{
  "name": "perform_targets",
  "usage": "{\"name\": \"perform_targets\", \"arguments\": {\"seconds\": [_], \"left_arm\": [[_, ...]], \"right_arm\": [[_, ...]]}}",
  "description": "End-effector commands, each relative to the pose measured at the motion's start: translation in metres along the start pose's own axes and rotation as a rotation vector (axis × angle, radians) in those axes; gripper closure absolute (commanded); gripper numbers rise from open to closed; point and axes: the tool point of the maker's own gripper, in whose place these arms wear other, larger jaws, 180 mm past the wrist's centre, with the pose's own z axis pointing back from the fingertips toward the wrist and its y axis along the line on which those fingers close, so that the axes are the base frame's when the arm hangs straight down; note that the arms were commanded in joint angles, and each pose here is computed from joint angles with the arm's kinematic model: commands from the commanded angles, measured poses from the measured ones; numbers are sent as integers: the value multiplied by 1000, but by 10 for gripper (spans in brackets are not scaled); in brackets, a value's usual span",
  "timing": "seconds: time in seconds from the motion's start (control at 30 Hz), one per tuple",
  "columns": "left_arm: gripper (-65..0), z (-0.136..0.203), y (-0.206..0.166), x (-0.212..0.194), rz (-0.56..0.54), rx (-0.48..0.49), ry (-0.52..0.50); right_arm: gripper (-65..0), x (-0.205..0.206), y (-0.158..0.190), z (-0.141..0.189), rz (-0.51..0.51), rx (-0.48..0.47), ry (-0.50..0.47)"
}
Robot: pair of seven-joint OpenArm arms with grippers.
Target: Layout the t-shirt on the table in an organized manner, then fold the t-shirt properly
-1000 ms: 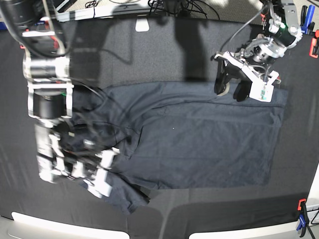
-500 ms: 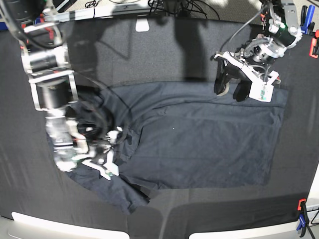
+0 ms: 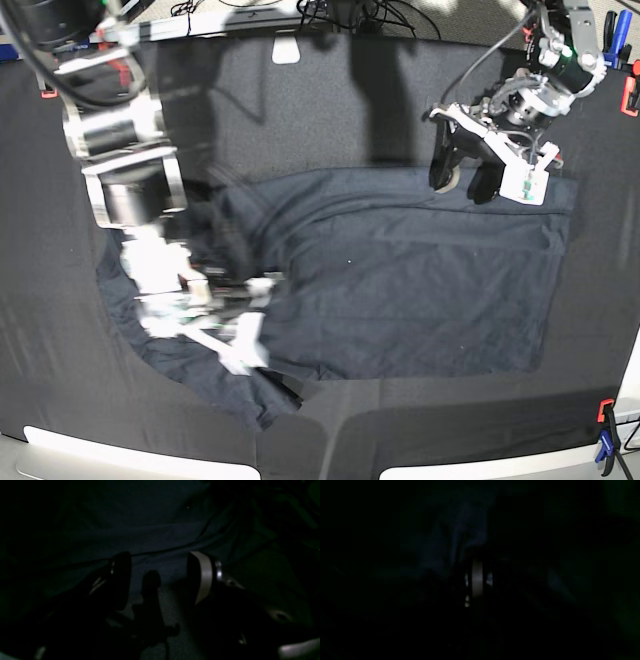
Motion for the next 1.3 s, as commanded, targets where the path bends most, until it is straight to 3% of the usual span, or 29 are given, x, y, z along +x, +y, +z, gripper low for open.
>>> {"name": "perform_targets", "arguments": {"seconds": [0.0, 0.13, 0.2, 0.3, 0.37, 0.5, 0.57, 0.7, 0.97, 1.27], "left_arm": [[-320, 2, -2, 13, -1, -7, -52], [-320, 2, -2, 13, -1, -7, -51], [-320, 2, -2, 13, -2, -6, -51], [-320, 2, -2, 14, -1, -6, -52], [-320, 2, -2, 13, -1, -6, -52], [-320, 2, -2, 12, -1, -6, -44], [-320, 2, -2, 11, 0, -6, -40], [-320, 2, -2, 12, 0, -7, -42], [-320, 2, -1, 12, 1, -5, -42], [-320, 2, -1, 12, 1, -5, -41]], "right_arm": [[0, 54, -7, 14, 22, -9, -132], [0, 80, -4, 20, 40, -8, -164], [0, 78, -7, 22, 45, -15, -124], [-173, 72, -23, 29, 43, -43, -64], [-248, 71, -39, 37, 33, -72, -71], [-254, 65, -94, 56, -49, -238, -104], [-254, 63, -111, 66, -75, -273, -120], [-254, 63, -122, 71, -134, -256, -135], [-254, 34, -129, 49, -240, -224, -50], [-252, 24, -121, 37, -219, -232, -18]]}}
